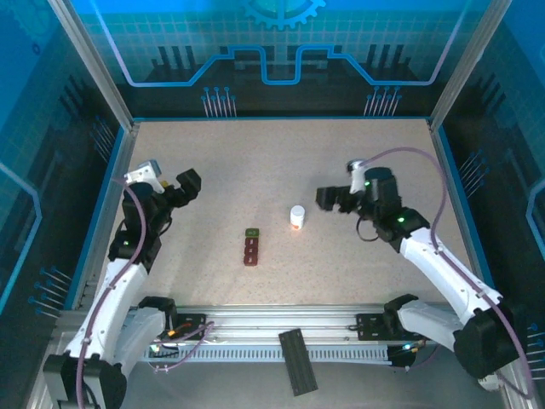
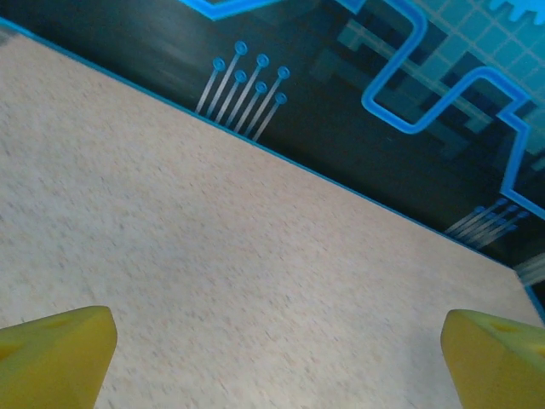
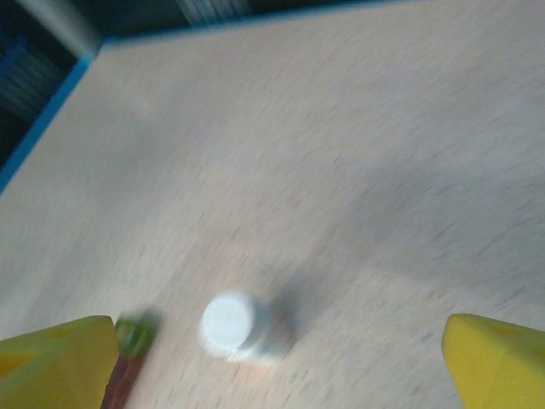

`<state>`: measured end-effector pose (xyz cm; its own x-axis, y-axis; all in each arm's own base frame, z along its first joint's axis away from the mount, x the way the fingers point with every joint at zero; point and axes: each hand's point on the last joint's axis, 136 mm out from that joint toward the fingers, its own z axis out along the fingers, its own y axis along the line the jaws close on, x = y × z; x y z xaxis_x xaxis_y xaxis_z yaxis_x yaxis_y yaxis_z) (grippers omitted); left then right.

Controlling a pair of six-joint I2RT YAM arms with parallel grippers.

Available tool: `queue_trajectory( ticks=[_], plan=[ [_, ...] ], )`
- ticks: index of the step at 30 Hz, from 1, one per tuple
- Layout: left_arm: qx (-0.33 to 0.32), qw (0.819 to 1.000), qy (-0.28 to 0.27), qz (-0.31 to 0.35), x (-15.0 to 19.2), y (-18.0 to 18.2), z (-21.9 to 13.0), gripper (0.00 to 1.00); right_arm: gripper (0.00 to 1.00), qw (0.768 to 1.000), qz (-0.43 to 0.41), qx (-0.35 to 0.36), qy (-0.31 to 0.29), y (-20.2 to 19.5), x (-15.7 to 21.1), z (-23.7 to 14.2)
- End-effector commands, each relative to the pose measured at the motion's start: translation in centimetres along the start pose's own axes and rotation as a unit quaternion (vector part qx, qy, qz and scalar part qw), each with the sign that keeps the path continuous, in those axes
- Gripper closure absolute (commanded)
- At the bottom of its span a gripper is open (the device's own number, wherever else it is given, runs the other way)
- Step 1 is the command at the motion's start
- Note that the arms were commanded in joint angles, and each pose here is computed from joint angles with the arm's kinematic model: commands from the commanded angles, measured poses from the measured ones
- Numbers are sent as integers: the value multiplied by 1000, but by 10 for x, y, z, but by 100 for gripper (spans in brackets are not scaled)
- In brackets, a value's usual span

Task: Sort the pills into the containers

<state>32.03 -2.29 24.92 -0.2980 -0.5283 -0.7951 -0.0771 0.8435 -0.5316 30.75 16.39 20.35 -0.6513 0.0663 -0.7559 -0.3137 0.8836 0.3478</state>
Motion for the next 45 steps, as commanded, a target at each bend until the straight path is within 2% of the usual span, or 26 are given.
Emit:
queue_trajectory(
  ticks=[1, 8, 10, 14, 19, 24, 31, 37, 45],
  plan=[
    [-8, 996, 75, -54, 45, 10, -7, 1, 2, 993, -22, 10, 115, 19, 64, 0],
    [-62, 990, 106, -73, 68, 34, -6, 1, 3, 977, -51, -47, 204, 93, 131, 10],
    [-101, 986, 109, -78, 69, 47, -2, 1, 3, 972, -61, -58, 220, 116, 145, 20],
    [-124, 981, 128, -74, 67, 49, 14, 1, 7, 964, -55, -66, 253, 147, 162, 54],
    [-147, 975, 161, -50, 58, 48, 35, 1, 9, 955, -34, -85, 281, 176, 180, 88],
    [-150, 974, 165, -44, 48, 46, 44, 1, 11, 948, -18, -78, 308, 182, 199, 110],
    [-145, 978, 144, -49, 38, 46, 43, 1, 11, 941, -4, -82, 327, 192, 212, 123],
    [-141, 979, 138, -54, 35, 45, 42, 1, 12, 935, -5, -109, 337, 217, 215, 132],
    [-144, 978, 137, -61, 34, 48, 42, 1, 13, 934, -21, -164, 317, 264, 186, 154]
  ],
)
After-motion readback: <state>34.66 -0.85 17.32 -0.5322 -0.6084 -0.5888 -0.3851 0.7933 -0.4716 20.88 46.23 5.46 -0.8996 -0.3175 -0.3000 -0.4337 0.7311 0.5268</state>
